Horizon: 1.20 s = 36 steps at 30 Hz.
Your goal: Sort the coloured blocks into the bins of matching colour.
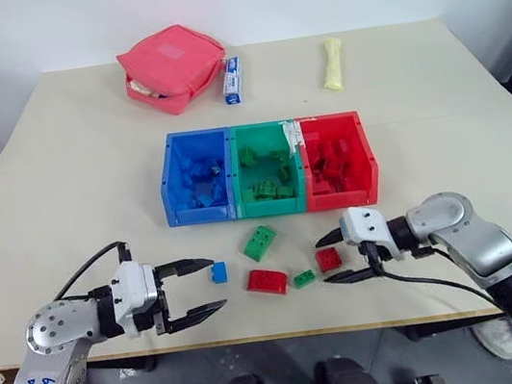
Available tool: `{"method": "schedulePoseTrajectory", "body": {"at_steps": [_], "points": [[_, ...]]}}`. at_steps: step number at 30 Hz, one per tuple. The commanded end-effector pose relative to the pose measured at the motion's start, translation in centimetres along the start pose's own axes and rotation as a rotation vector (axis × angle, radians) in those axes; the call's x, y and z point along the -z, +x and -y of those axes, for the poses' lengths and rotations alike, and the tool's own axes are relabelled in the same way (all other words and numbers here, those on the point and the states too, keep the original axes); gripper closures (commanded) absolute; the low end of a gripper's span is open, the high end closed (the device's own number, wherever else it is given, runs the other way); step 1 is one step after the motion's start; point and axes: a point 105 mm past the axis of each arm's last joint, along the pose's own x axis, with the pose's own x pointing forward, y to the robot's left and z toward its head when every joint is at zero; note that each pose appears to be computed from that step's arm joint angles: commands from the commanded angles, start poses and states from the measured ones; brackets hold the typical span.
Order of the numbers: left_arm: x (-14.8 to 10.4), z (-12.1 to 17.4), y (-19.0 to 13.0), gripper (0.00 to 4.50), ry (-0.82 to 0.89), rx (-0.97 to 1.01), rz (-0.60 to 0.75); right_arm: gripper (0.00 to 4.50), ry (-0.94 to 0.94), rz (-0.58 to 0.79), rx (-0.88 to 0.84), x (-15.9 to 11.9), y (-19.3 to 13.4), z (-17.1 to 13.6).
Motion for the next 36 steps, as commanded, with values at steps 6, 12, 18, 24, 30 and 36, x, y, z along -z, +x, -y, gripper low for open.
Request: {"method": "schedulePoseTrajectory", "body": {"at_steps": [6,12,18,24,30,36], "points": [[-3.0,-2.1,-0.3,1.16,0.013,-0.171,0.156,3.03,0.1,0.178,0.222,-2.0,-3.5,2.1],[-3.8,-5.3,-0.4,1.16,-0.081,-0.373,0.246,3.03,0.223,0.348,0.601,-5.1,-8.5,8.2],[-3.6,-6.2,-0.5,1.16,-0.119,-0.419,0.248,2.06,0.252,0.341,0.717,-5.8,-8.4,11.8],[-3.0,-5.8,-0.9,1.16,-0.11,-0.356,0.193,0.18,0.193,0.398,0.684,-6.6,-9.4,10.8],[-1.8,-4.4,-1.0,1.16,-0.046,-0.161,0.075,0.04,0.137,0.439,0.521,-5.6,-11.3,5.2],[0.8,-3.7,-1.1,1.16,0.053,0.049,-0.094,0.04,0.082,0.055,0.34,2.0,-12.7,-1.4]]}}
